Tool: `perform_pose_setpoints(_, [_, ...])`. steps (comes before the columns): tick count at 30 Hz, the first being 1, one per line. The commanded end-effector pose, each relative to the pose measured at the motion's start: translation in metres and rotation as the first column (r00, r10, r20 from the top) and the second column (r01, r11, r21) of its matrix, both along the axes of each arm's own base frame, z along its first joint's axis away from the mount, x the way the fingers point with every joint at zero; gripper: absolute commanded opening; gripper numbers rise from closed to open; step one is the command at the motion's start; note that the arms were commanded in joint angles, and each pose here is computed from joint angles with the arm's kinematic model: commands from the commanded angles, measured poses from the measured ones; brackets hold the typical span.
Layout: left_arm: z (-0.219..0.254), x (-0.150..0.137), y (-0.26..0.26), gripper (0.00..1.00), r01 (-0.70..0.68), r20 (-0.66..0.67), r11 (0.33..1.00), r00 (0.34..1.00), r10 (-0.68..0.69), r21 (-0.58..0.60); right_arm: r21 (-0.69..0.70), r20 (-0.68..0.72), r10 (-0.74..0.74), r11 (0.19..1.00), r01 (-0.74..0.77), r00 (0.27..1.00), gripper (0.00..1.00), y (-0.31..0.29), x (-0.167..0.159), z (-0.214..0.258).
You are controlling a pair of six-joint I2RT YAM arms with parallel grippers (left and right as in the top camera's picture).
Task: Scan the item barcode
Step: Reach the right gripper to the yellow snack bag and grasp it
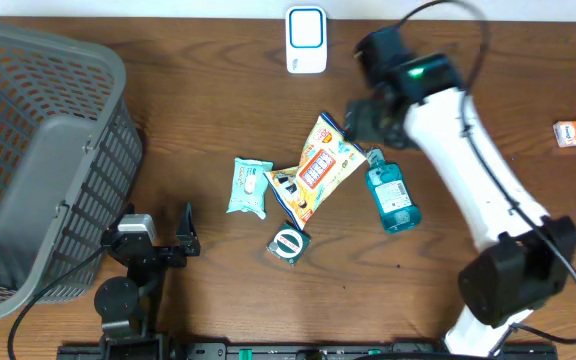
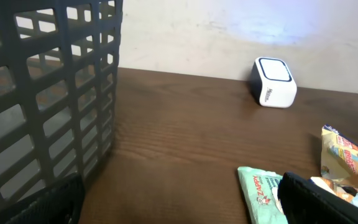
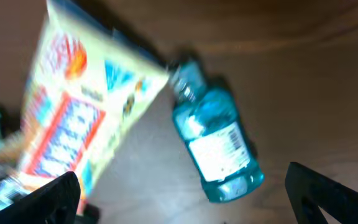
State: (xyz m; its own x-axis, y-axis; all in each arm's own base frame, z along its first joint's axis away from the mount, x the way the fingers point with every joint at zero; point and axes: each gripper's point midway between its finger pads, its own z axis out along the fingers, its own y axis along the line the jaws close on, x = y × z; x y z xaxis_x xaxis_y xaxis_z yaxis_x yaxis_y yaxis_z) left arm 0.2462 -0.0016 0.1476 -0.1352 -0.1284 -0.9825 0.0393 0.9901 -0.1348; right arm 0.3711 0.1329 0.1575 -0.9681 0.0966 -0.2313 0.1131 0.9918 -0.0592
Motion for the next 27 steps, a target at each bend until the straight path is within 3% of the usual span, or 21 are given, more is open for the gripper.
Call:
perform_pose_setpoints(1, [-0.016, -0.001, -0.002, 0.98, 0.012, -0.048, 1.0, 0.999, -0.012, -0.005, -0.098, -0.063, 0.066, 0.993, -0.072, 0.996, 0.99, -0.001, -0.014, -0.027])
perform_pose_setpoints(9, [-0.016, -0.001, -0.002, 0.98, 0.012, -0.048, 1.0, 0.999, -0.013, -0.005, 0.084, -0.092, 0.287, 0.956, -0.279, 0.954, 0.99, 0.016, -0.008, -0.042])
perform_pose_setpoints(13, [-0.016, -0.001, -0.002, 0.98, 0.012, -0.048, 1.0, 0.999, -0.013, -0.005, 0.227, -0.055, 0.415, 0.891, -0.394, 0.908, 0.99, 0.045, -0.009, -0.042])
perform_pose_setpoints(15, [-0.016, -0.001, -0.002, 0.98, 0.012, -0.048, 1.0, 0.999, -0.013, -0.005, 0.288, -0.042, 0.318, 0.912, -0.293, 0.947, 0.99, 0.057, -0.005, -0.039])
perform_pose_setpoints(17, [-0.016, -0.001, -0.002, 0.98, 0.012, -0.048, 1.0, 0.999, -0.013, -0.005, 0.334, -0.084, 0.085, 0.941, -0.052, 0.993, 0.99, 0.06, -0.003, -0.038])
perform_pose_setpoints(19, [-0.016, -0.001, -0.002, 0.98, 0.012, -0.048, 1.0, 0.999, -0.013, -0.005, 0.367, -0.132, -0.13, 0.915, 0.171, 0.983, 0.98, 0.065, 0.0, -0.04])
perform_pose_setpoints(27, [-0.016, -0.001, -0.002, 0.98, 0.012, -0.048, 1.0, 0.999, -0.013, -0.005, 0.414, -0.189, -0.342, 0.822, 0.39, 0.921, 0.95, 0.099, 0.006, -0.075])
